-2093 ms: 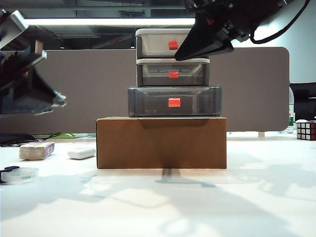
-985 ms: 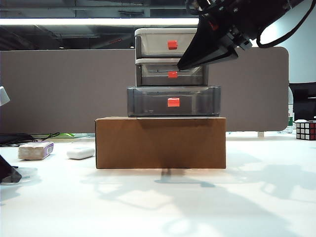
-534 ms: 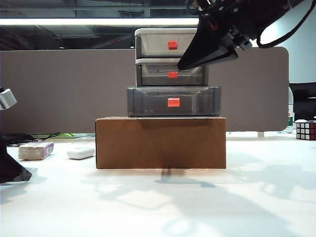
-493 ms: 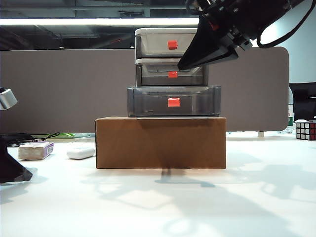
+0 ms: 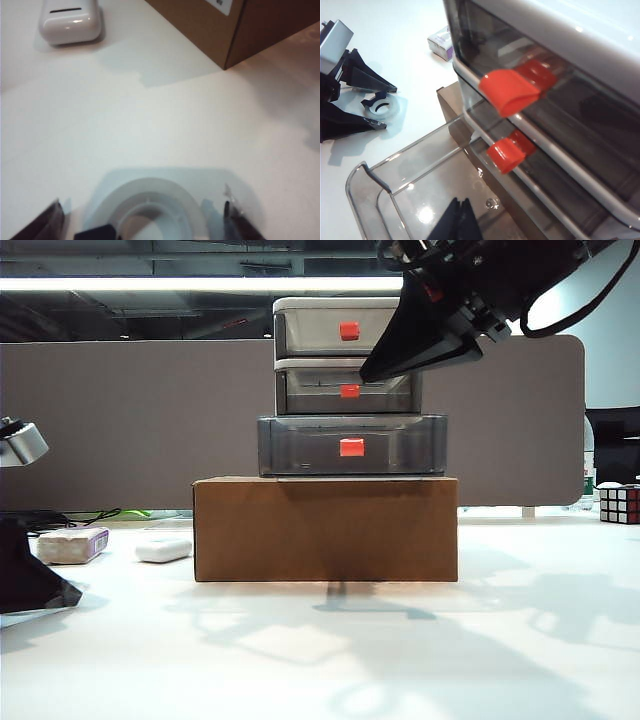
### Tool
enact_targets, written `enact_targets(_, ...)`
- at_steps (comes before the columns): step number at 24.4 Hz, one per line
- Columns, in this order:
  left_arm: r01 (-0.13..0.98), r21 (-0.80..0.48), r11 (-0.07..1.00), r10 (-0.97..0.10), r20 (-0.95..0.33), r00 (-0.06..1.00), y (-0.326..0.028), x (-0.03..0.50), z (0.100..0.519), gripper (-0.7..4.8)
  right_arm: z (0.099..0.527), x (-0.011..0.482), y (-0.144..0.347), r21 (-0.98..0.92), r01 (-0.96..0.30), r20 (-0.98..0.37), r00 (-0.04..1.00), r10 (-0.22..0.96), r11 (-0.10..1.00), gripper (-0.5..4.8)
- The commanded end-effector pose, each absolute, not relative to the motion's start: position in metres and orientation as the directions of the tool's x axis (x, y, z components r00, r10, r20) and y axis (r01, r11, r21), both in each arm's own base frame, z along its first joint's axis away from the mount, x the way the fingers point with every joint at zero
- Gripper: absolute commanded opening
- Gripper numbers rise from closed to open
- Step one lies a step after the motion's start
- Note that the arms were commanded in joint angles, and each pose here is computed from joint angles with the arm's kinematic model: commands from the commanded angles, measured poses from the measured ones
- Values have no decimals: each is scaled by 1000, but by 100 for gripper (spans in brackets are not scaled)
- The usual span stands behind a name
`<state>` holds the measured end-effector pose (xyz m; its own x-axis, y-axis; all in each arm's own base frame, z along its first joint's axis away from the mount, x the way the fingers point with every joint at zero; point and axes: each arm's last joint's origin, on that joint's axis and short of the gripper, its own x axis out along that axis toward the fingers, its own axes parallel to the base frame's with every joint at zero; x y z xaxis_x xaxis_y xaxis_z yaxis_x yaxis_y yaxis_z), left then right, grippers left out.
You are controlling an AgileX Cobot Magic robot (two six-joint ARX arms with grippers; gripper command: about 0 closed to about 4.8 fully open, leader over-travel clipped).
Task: Open the third layer of the drawer on the table, pick up the transparent tape on the table and put it in, and finally close the drawer.
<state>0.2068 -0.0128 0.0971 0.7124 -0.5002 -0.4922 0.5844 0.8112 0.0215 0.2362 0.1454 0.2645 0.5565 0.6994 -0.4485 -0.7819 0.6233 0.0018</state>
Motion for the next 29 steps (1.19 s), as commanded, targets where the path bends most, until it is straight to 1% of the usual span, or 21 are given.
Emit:
enact_targets(1, 571, -34, 821, -489, -559, 670, -13, 204, 88, 402, 268, 236, 145, -3, -781, -431, 565, 704, 625, -5)
enact_targets(4, 570, -38, 821, -489, -564, 665, -13, 204, 87, 391, 268, 236, 145, -3, -781, -431, 565, 704, 625, -5)
enact_targets(5, 570, -41, 821, -489, -566, 664, -13, 204, 87, 368, 268, 236, 145, -4, -780, -431, 566, 703, 626, -5)
enact_targets(6, 573, -47, 818, -493, -569, 658, -13, 204, 86, 274, 268, 236, 145, -5, -779, -431, 568, 701, 627, -5)
enact_targets(7, 578, -56, 814, -502, -571, 650, -13, 204, 85, 206, 268, 236, 145, -5, -779, -431, 568, 701, 627, -5)
enact_targets(9, 588, -72, 806, -516, -572, 638, -14, 203, 84, 104, 268, 236, 145, -5, -779, -431, 568, 701, 628, -5)
enact_targets(10, 592, -81, 802, -524, -573, 630, -14, 202, 84, 75, 268, 236, 145, -6, -779, -431, 568, 701, 628, -5)
enact_targets(13, 617, -101, 780, -559, -556, 615, -15, 202, 85, 72, 268, 236, 145, -7, -779, -430, 569, 701, 628, -5)
enact_targets(15, 635, -109, 765, -588, -522, 618, -16, 203, 89, 57, 268, 236, 145, -7, -779, -430, 569, 701, 628, -5)
enact_targets(17, 673, -117, 731, -652, -411, 637, -18, 205, 108, 50, 268, 236, 145, -6, -779, -432, 568, 701, 628, -5)
enact_targets(18, 686, -94, 722, -665, -370, 649, -19, 205, 117, 48, 268, 236, 145, -6, -778, -432, 568, 700, 628, -5)
enact_targets(20, 710, 11, 704, -683, -265, 681, -27, 201, 145, 48, 269, 237, 145, -7, -777, -431, 570, 699, 629, -5)
enact_targets(22, 743, 114, 660, -725, -161, 669, -41, 194, 176, 48, 269, 236, 145, -8, -777, -429, 571, 700, 629, -5)
enact_targets(23, 738, 162, 655, -729, -118, 674, -51, 191, 195, 48, 270, 236, 145, -9, -777, -426, 572, 701, 629, -5)
enact_targets(24, 736, 177, 654, -731, -105, 675, -56, 189, 204, 48, 270, 236, 145, -10, -777, -423, 574, 701, 629, -5)
enact_targets(25, 743, 198, 639, -743, -89, 663, -70, 188, 223, 48, 273, 235, 144, -14, -777, -415, 578, 703, 630, -6)
enact_targets(26, 758, 209, 618, -761, -85, 644, -79, 188, 232, 48, 275, 233, 143, -19, -775, -408, 583, 703, 632, -5)
enact_targets(28, 789, 274, 550, -802, -92, 591, -106, 192, 254, 49, 287, 227, 139, -43, -760, -371, 615, 696, 649, -5)
enact_targets(29, 817, 283, 503, -832, -100, 546, -123, 196, 258, 49, 295, 221, 135, -62, -743, -346, 642, 684, 666, -5)
